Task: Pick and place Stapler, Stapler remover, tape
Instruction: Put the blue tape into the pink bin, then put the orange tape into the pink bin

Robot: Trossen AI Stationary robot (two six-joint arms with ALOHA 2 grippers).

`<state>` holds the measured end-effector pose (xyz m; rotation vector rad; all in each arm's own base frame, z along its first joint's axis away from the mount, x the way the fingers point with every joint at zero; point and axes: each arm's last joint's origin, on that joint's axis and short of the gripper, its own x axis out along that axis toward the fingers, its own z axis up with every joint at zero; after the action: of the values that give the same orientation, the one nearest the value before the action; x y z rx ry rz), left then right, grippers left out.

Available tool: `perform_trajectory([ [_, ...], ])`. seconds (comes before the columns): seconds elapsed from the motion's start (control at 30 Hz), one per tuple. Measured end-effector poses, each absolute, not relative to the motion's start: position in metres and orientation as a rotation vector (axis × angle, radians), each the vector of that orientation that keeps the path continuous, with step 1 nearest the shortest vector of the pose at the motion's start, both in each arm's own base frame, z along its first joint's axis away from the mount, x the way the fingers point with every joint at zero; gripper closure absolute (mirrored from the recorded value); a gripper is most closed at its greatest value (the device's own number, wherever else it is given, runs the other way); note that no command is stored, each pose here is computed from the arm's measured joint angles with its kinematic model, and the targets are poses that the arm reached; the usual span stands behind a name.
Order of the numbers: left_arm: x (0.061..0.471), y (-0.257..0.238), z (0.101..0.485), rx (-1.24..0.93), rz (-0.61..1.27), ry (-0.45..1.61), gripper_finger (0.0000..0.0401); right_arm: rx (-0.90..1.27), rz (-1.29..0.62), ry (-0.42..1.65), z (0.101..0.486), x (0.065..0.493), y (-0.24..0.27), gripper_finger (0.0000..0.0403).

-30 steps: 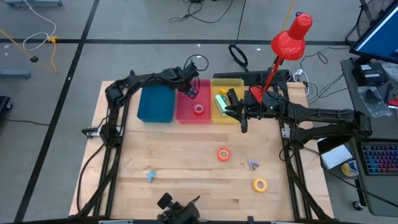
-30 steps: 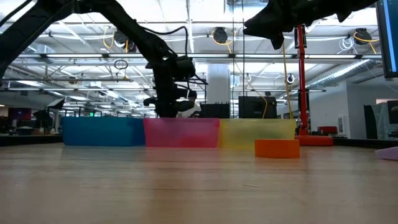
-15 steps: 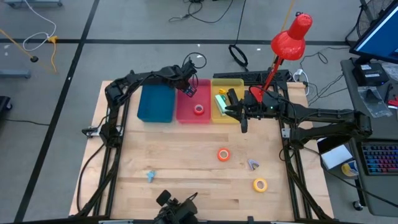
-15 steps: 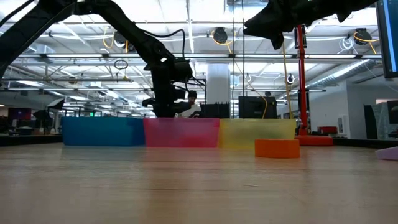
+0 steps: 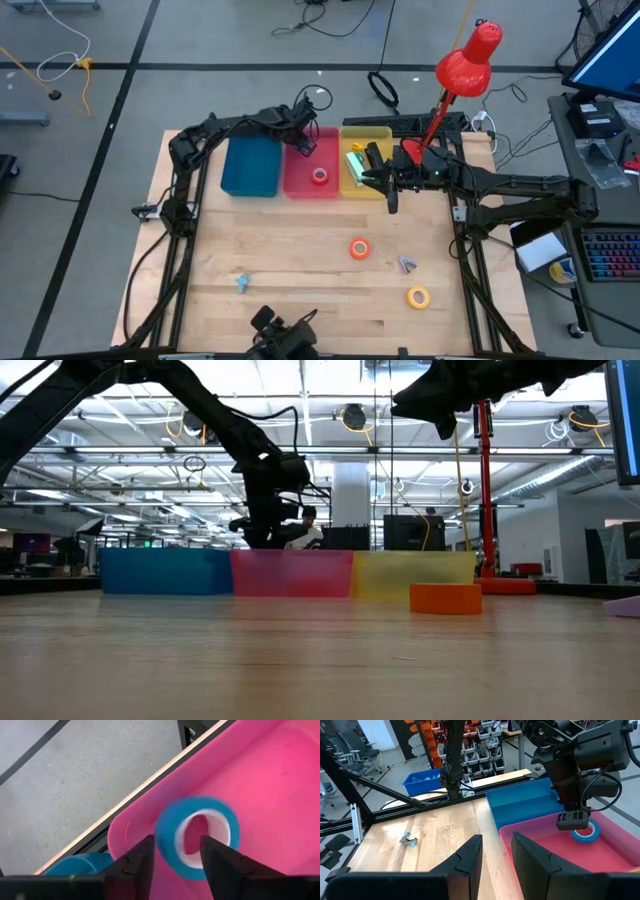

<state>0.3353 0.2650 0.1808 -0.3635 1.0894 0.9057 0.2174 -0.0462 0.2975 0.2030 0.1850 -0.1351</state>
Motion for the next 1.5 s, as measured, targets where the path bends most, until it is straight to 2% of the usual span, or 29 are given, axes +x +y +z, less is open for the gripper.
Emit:
perform_trajectory([
  [0.23,0.329,0.260,0.216,-0.344,0.909,1.002,0.0225,0.205,-0.130,0.185,0.297,0.218,-0.046,0.0307],
  [0.37,0.322,0.247,0.251,-0.372,0.873,0.920,0.0224,0.218,-0.065,0.181,0.298,0.218,-0.044,0.0307],
  [0.6,0.315,0.187,0.313,-0.359,0.575,0.829,0.0224,0.206,0.128,0.240,0.294,0.220,-0.025,0.0307],
  [0.8,0.319,0.130,0.338,-0.315,0.405,0.751,0.0224,0.167,0.216,0.404,0.277,0.222,-0.002,0.0307],
  [1.07,0.311,0.063,0.323,-0.380,0.283,0.473,0.0224,0.188,0.193,0.655,0.248,0.229,0.016,0.0307],
  [1.33,0.281,0.015,0.286,-0.495,0.362,0.351,0.0224,0.250,0.123,1.014,0.219,0.250,0.019,0.0307],
  [1.5,0.269,-0.007,0.276,-0.515,0.442,0.313,0.0224,0.318,0.195,1.138,0.205,0.267,0.021,0.0307],
])
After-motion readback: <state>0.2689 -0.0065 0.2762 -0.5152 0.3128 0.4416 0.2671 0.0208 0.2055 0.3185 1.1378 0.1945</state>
